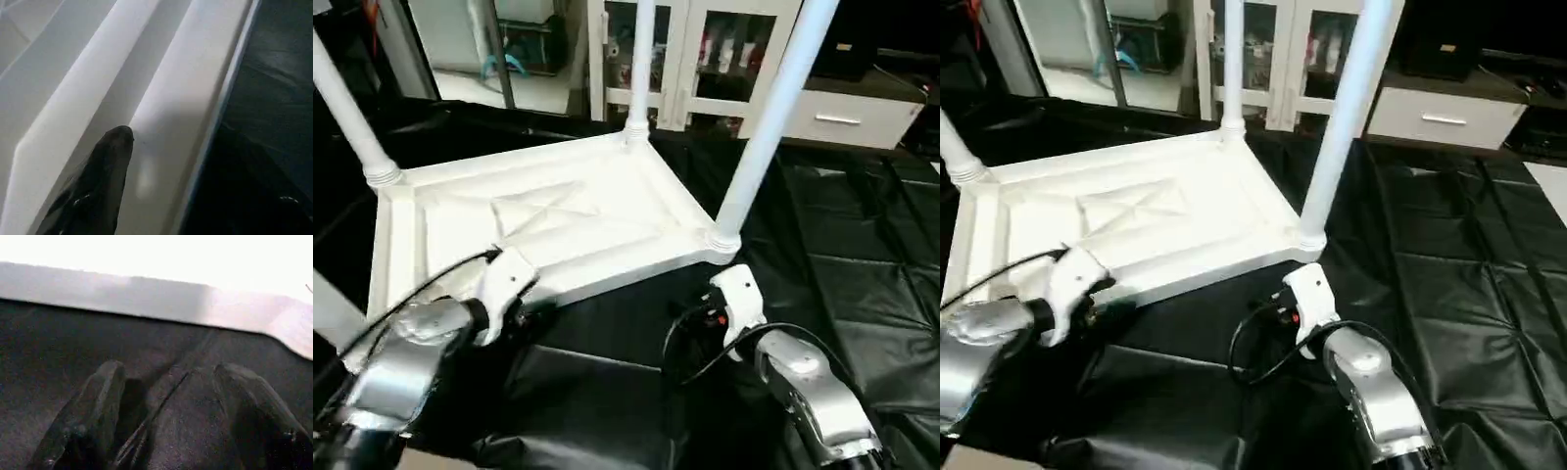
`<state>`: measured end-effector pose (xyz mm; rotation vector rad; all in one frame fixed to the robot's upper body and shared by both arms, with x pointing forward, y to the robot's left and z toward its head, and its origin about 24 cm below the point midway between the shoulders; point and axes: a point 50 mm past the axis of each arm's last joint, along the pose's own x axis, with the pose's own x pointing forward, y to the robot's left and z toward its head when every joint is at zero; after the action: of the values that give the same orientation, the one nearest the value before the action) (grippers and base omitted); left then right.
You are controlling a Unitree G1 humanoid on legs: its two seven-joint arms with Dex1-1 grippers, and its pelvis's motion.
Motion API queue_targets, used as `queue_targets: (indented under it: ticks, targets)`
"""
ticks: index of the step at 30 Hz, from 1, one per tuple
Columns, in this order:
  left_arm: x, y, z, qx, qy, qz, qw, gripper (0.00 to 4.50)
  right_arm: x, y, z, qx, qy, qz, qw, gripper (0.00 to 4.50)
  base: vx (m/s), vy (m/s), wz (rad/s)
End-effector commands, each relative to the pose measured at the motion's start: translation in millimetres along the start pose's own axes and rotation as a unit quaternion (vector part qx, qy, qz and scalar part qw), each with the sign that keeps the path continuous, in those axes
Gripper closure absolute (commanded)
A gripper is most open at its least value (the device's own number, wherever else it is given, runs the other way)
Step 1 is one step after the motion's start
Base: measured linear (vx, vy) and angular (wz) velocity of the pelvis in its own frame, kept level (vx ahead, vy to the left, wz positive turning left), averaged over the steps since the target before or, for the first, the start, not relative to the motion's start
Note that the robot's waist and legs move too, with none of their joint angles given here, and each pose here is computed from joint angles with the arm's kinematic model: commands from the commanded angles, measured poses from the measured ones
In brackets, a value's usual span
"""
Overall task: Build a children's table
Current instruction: Rotate leg to tighten
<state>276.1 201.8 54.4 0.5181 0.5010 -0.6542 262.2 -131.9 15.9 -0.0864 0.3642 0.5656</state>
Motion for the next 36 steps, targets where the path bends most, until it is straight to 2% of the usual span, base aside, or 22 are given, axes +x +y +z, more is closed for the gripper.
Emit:
queue_targets:
  ticks: [1, 3, 4, 9, 11, 16, 21, 24, 25, 27, 29, 31, 32, 33, 35, 36]
  targets:
    - [11, 11.3, 1.9, 0.053, 0.018, 0.035, 0.998, 1.5, 2.5, -1.2, 3.9, -0.009, -0.007, -0.003, 1.0, 1.36, 0.0, 0.0, 0.0]
    - [18, 12.7, 2.8, 0.071, 0.023, 0.039, 0.996, 1.5, 2.7, -1.0, 3.9, -0.01, -0.008, -0.003, 1.0, 1.36, 0.0, 0.0, 0.0]
    - [26, 13.9, 5.0, 0.102, 0.024, 0.041, 0.994, 1.5, 3.0, -1.0, 3.7, -0.012, -0.008, -0.003, 1.0, 1.36, 0.0, 0.0, 0.0]
    - [40, 20.1, 12.9, 0.122, 0.009, 0.066, 0.99, 1.5, 3.7, -2.3, 4.2, -0.015, -0.009, -0.007, 1.0, 1.36, 0.0, 0.0, 0.0]
    - [45, 25.3, 11.0, 0.142, 0.021, 0.08, 0.986, 1.5, 3.6, -2.2, 4.7, -0.016, -0.009, -0.007, 1.0, 1.36, 0.0, 0.0, 0.0]
    - [43, 40.5, 0.9, 0.165, 0.039, 0.134, 0.976, 1.5, 3.3, -1.2, 4.1, -0.017, -0.01, -0.008, 1.0, 1.36, 0.0, 0.0, 0.0]
    - [41, 51.2, -0.2, 0.163, 0.021, 0.196, 0.967, 1.5, 6.1, 2.8, 2.8, -0.021, -0.007, 0.002, 1.0, 1.36, 0.0, 0.0, 0.0]
    - [43, 45.9, 6.6, 0.118, -0.034, 0.186, 0.975, 1.5, 7.9, 5.4, 3.0, -0.025, -0.005, 0.012, 1.0, 1.36, 0.0, 0.0, 0.0]
    - [42, 39.0, 11.2, 0.084, -0.078, 0.163, 0.98, 1.5, 8.2, 5.9, 3.0, -0.027, -0.004, 0.015, 0.999, 1.36, 0.0, 0.0, 0.0]
    - [36, 30.3, 15.1, 0.037, -0.142, 0.136, 0.98, 1.5, 8.1, 6.0, 3.1, -0.029, -0.005, 0.019, 0.999, 1.36, 0.0, 0.0, 0.0]
    - [30, 25.7, 13.7, 0.016, -0.171, 0.12, 0.978, 1.5, 8.0, 5.8, 3.0, -0.029, -0.005, 0.021, 0.999, 1.36, 0.027, 0.003, 0.01]
    - [17, 18.9, 6.4, -0.022, -0.207, 0.094, 0.973, 1.5, 7.9, 5.7, 2.4, -0.031, -0.004, 0.023, 0.999, 1.36, 0.055, 0.006, 0.0]
    - [17, 18.9, 6.4, -0.022, -0.207, 0.094, 0.973, 1.5, 7.9, 5.7, 2.4, -0.031, -0.004, 0.023, 0.999, 1.36, 0.051, 0.007, -0.03]
    - [1, 12.4, -1.5, -0.055, -0.241, 0.065, 0.967, 1.5, 7.9, 6.1, 1.9, -0.033, -0.003, 0.028, 0.999, 1.36, 0.051, 0.007, -0.03]
    - [-12, 9.0, -6.5, -0.076, -0.265, 0.049, 0.96, 1.5, 7.9, 6.4, 1.9, -0.034, -0.005, 0.032, 0.999, 1.36, 0.0, 0.0, 0.0]
    - [-30, 8.4, -12.0, -0.132, -0.293, 0.025, 0.947, 1.3, 7.6, 5.7, 2.3, -0.036, -0.007, 0.032, 0.999, 1.36, 0.0, 0.0, 0.0]
